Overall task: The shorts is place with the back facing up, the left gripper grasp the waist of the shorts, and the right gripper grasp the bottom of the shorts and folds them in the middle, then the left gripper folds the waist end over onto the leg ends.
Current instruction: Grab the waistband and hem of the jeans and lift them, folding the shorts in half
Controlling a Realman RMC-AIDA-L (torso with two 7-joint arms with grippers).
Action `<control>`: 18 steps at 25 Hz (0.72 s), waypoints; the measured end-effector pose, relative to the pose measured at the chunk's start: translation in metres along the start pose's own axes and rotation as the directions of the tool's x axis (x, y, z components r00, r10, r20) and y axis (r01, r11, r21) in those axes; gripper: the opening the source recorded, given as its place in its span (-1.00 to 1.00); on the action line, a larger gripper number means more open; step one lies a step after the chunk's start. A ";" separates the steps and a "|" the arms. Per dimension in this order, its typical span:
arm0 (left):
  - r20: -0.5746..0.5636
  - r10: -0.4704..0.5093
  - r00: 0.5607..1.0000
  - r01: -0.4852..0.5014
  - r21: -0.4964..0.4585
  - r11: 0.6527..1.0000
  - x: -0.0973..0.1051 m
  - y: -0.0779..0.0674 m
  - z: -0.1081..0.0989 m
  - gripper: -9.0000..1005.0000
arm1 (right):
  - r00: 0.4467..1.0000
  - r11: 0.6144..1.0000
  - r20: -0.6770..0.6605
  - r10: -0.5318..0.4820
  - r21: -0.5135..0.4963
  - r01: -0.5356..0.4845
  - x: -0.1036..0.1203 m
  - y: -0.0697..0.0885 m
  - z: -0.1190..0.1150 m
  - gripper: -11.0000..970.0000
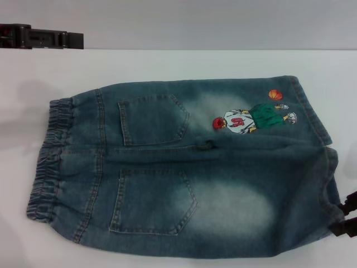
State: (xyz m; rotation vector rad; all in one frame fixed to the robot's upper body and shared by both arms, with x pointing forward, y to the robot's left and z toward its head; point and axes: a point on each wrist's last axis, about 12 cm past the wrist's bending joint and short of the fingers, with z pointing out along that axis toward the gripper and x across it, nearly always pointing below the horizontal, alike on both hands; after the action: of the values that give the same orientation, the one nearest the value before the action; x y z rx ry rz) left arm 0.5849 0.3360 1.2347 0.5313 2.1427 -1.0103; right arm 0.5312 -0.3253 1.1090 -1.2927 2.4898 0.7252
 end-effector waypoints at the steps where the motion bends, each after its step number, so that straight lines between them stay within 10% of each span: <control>1: 0.001 0.001 1.000 -0.001 -0.002 1.000 0.000 0.000 0.000 0.48 | 1.000 1.000 0.001 -0.002 0.001 0.002 -0.001 0.000 0.000 0.05; 18: 0.014 0.021 1.000 -0.020 -0.035 0.999 -0.003 0.005 -0.003 0.47 | 0.999 0.999 -0.012 -0.036 0.006 0.036 -0.005 0.001 0.002 -0.97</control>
State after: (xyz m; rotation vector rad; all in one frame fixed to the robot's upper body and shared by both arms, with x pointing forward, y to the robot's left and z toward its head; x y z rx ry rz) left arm 0.5883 0.3412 1.2356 0.5268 2.1342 -0.9607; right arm 0.5332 -0.3206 1.1101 -1.3405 2.4695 0.7033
